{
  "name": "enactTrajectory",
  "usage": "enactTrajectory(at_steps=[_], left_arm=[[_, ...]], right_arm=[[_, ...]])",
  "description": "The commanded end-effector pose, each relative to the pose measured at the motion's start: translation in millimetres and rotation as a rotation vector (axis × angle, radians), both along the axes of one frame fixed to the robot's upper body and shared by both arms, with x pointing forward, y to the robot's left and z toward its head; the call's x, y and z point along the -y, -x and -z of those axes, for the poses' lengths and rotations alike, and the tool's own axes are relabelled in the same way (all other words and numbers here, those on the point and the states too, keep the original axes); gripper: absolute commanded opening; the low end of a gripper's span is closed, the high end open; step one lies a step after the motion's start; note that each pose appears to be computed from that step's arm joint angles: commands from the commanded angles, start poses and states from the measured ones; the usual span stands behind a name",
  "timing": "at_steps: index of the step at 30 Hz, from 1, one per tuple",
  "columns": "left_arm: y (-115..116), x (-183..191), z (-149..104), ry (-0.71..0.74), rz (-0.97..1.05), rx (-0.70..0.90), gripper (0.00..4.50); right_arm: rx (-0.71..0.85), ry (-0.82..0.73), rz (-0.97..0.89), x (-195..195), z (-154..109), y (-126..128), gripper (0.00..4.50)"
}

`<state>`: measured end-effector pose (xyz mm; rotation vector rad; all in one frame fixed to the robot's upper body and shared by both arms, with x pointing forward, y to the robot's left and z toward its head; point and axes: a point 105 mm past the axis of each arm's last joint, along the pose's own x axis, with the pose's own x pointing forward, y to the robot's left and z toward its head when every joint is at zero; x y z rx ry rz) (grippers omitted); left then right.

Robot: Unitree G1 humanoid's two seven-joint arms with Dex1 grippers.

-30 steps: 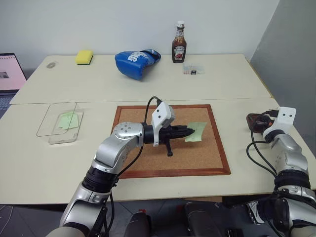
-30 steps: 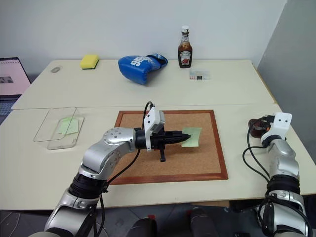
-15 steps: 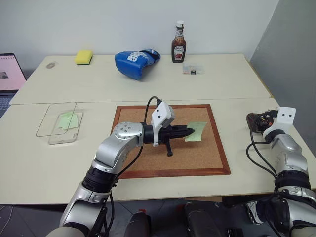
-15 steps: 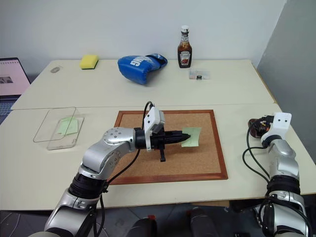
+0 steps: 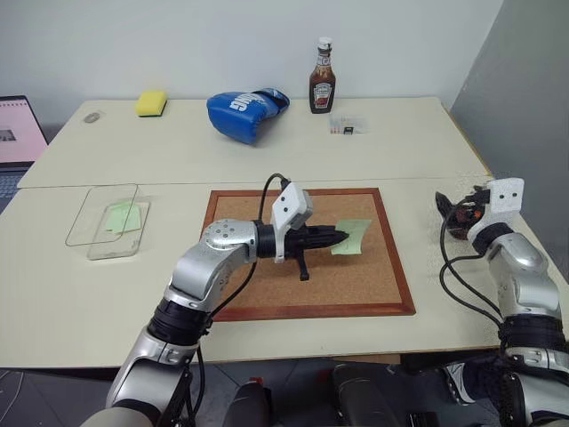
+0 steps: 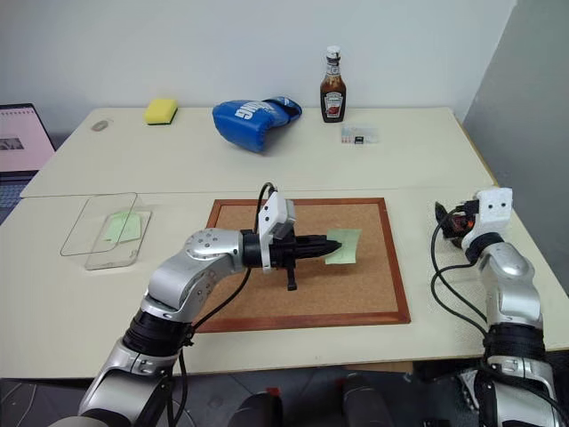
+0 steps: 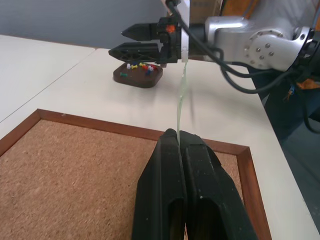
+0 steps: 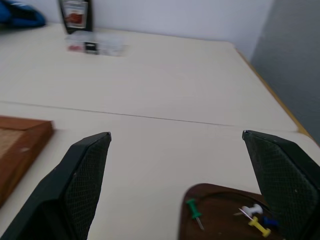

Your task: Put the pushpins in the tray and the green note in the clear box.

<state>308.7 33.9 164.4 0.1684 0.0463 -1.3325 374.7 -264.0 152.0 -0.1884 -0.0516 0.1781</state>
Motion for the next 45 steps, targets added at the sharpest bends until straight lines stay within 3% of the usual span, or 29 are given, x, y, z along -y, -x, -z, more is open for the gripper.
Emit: enactTrajectory(at_steps=[1, 10, 19, 24, 30, 35, 40, 45], left_arm=[[-12, -18, -16, 0.019, -0.069, 0.059, 0.00], [-43, -67, -37, 0.066, -0.329, 0.110, 0.00], [-88, -147, -78, 0.166, -0.838, 0.233, 0.00], [-102, -207, -85, 0.184, -1.181, 0.287, 0.00], [-94, -275, -87, 0.229, -1.556, 0.332, 0.00], [-71, -327, -69, 0.239, -1.862, 0.312, 0.00], [-53, -341, -48, 0.250, -2.013, 0.250, 0.00], [-48, -335, -30, 0.240, -2.032, 0.176, 0.00]], right_arm=[[0.028, 0.022, -0.169, -28, -21, 14, 4.47], [0.018, 0.043, -0.445, -82, -52, 44, 4.47], [0.058, 0.095, -0.771, -153, -79, 76, 4.47], [0.141, 0.119, -0.913, -183, -97, 93, 4.47], [0.174, 0.130, -1.022, -201, -106, 106, 4.47], [0.146, 0.113, -1.083, -209, -100, 115, 4.47], [0.142, 0.084, -1.084, -210, -104, 114, 4.47], [0.139, 0.074, -1.083, -210, -106, 113, 4.47]])
